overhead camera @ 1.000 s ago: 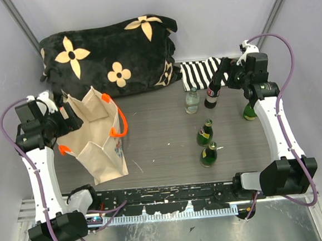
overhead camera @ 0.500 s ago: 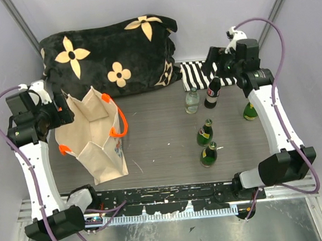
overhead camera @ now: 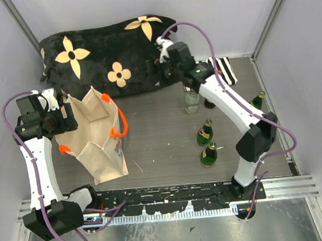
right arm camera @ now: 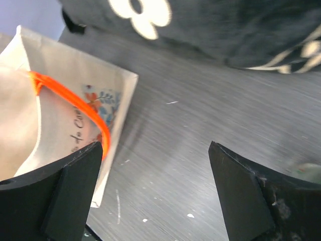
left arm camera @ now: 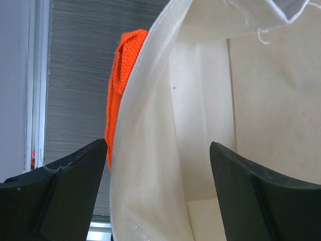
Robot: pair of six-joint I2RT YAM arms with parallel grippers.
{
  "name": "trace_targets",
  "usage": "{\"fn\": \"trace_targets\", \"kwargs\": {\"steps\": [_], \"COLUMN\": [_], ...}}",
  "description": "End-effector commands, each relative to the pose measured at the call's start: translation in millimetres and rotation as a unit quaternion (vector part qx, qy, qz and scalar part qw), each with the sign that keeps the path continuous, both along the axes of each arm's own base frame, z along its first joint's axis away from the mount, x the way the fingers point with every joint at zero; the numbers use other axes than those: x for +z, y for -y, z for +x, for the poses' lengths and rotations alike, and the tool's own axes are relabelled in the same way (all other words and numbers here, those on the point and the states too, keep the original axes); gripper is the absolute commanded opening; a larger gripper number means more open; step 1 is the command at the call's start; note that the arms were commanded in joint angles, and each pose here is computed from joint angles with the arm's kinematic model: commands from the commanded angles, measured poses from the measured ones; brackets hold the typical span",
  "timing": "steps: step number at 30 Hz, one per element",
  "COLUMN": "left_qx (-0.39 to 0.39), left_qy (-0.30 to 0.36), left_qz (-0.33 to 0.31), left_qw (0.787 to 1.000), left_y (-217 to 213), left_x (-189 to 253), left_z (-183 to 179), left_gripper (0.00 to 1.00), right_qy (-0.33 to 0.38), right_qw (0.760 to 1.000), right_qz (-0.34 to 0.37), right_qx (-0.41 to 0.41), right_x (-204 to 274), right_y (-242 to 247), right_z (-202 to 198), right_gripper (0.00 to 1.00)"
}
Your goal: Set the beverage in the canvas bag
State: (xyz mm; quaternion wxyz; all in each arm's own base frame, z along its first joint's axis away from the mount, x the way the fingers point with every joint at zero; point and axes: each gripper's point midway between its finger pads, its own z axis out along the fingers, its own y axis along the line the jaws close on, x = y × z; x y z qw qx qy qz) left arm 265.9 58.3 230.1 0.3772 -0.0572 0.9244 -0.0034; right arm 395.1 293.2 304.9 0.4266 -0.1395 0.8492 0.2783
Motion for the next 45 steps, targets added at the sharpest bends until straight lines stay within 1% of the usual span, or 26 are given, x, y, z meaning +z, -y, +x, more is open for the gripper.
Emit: {"fn": "trace_targets", "kwargs": {"steps": [1,5,9,13,16,22,25,29,30,33,35,37,39,41,43,45], "left_qx": [-0.015,-0.022,-0.017,-0.013,-0.014,-0.020,-0.025,-0.030,-0.032,-0.037,-0.036,-0.035,-0.034,-0.031,-0.031,-0.033], "left_qy": [0.000,-0.003,-0.003,0.000,0.001,0.000,0.001,0.002,0.002,0.005,0.008,0.009,0.008,0.007,0.007,0.009], "left_qz": [0.000,-0.002,-0.008,-0.015,-0.020,-0.029,-0.032,-0.038,-0.039,-0.043,-0.045,-0.049,-0.054,-0.061,-0.068,-0.072], "left_qw": [1.000,1.000,1.000,1.000,1.000,0.999,0.999,0.999,0.999,0.998,0.998,0.998,0.998,0.998,0.997,0.997], "left_y": [5,7,9,11,14,18,20,23,24,27,28,29,31,33,35,37], "left_x": [-4,-6,-9,-10,-11,-14,-15,-16,-17,-15,-15,-15,-15,-16,-16,-15], "left_z": [-4,-8,-9,-12,-14,-16,-16,-16,-16,-15,-14,-14,-15,-15,-16,-16], "left_gripper": [0.90,0.90,0.89,0.88,0.88,0.88,0.88,0.82,0.78,0.67,0.60,0.57,0.53,0.48,0.39,0.28], "right_qy": [0.020,0.015,0.009,-0.005,-0.017,-0.037,-0.046,-0.057,-0.057,-0.060,-0.061,-0.059,-0.061,-0.065,-0.066,-0.062], "right_qw": [0.997,0.992,0.990,0.989,0.987,0.986,0.985,0.982,0.982,0.982,0.982,0.982,0.981,0.980,0.979,0.979], "right_qz": [0.061,0.076,0.068,0.033,0.025,-0.027,-0.038,-0.054,-0.059,-0.072,-0.079,-0.085,-0.090,-0.096,-0.103,-0.110], "right_qx": [0.053,0.100,0.126,0.141,0.156,0.158,0.162,0.170,0.170,0.167,0.163,0.160,0.161,0.162,0.162,0.158], "right_x": [35,41,40,25,16,-18,-31,-48,-51,-57,-60,-61,-64,-69,-71,-69], "right_y": [-60,-105,-131,-145,-156,-163,-167,-173,-174,-172,-170,-168,-167,-167,-165,-162], "right_z": [-12,-25,-38,-49,-61,-75,-79,-87,-88,-88,-87,-86,-86,-86,-86,-85], "right_gripper": [0.92,0.92,0.92,0.91,0.91,0.90,0.90,0.88,0.87,0.78,0.75,0.74,0.70,0.60,0.46,0.24]}}
